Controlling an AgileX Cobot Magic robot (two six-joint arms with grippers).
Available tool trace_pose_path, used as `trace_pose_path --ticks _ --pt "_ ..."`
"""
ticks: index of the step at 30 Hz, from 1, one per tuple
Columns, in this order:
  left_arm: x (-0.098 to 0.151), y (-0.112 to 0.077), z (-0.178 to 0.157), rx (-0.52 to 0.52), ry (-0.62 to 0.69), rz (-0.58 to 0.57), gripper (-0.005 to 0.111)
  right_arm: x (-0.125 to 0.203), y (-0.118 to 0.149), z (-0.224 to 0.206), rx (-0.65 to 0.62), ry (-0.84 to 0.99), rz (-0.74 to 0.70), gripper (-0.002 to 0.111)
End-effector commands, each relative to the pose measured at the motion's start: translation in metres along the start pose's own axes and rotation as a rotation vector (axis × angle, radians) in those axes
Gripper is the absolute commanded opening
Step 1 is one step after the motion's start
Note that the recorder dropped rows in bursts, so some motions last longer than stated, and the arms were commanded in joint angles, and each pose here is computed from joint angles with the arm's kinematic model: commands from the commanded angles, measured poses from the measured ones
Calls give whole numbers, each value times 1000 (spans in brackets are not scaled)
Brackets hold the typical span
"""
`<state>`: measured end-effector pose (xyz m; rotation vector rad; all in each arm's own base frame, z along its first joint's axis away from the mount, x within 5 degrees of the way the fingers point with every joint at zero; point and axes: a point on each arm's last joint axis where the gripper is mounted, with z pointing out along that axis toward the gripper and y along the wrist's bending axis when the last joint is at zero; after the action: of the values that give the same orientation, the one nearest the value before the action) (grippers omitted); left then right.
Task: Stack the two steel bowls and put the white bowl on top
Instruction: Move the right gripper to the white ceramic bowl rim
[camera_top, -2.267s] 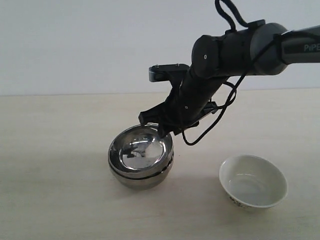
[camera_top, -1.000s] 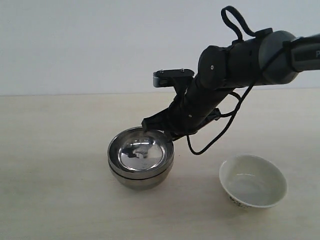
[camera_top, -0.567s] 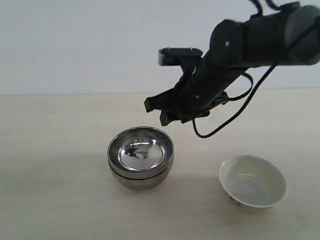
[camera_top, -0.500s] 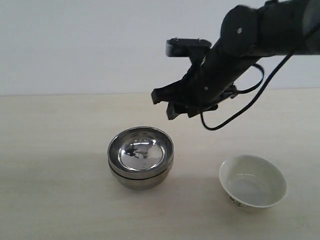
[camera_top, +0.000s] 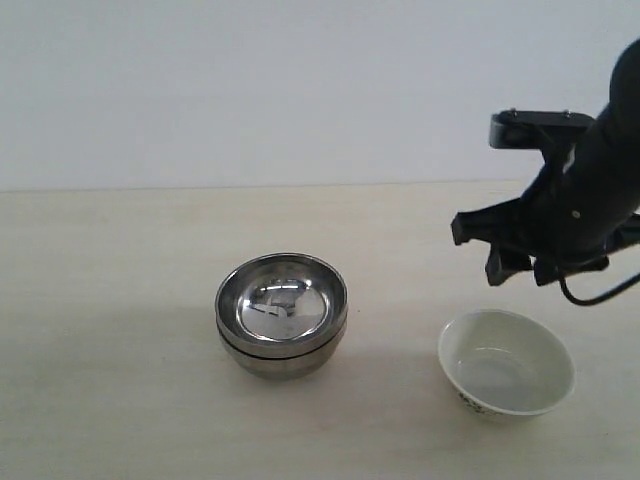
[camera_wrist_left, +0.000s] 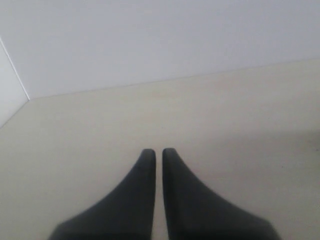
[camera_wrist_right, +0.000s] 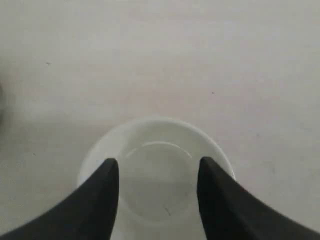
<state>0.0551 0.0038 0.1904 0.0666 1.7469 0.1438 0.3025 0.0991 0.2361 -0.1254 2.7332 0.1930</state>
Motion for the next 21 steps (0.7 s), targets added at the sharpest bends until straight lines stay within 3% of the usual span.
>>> trace_pose_path --ticks 1,8,14,21 --pt "0 0 0 1 -6 -16 4 17 -12 14 18 -18 5 43" --pt "0 0 0 1 -6 -16 4 22 -18 19 39 -23 -7 43" --pt "0 0 0 1 -6 -16 4 28 -46 22 83 23 54 43" --pt "0 0 0 1 -6 -16 4 42 -51 36 83 9 37 43"
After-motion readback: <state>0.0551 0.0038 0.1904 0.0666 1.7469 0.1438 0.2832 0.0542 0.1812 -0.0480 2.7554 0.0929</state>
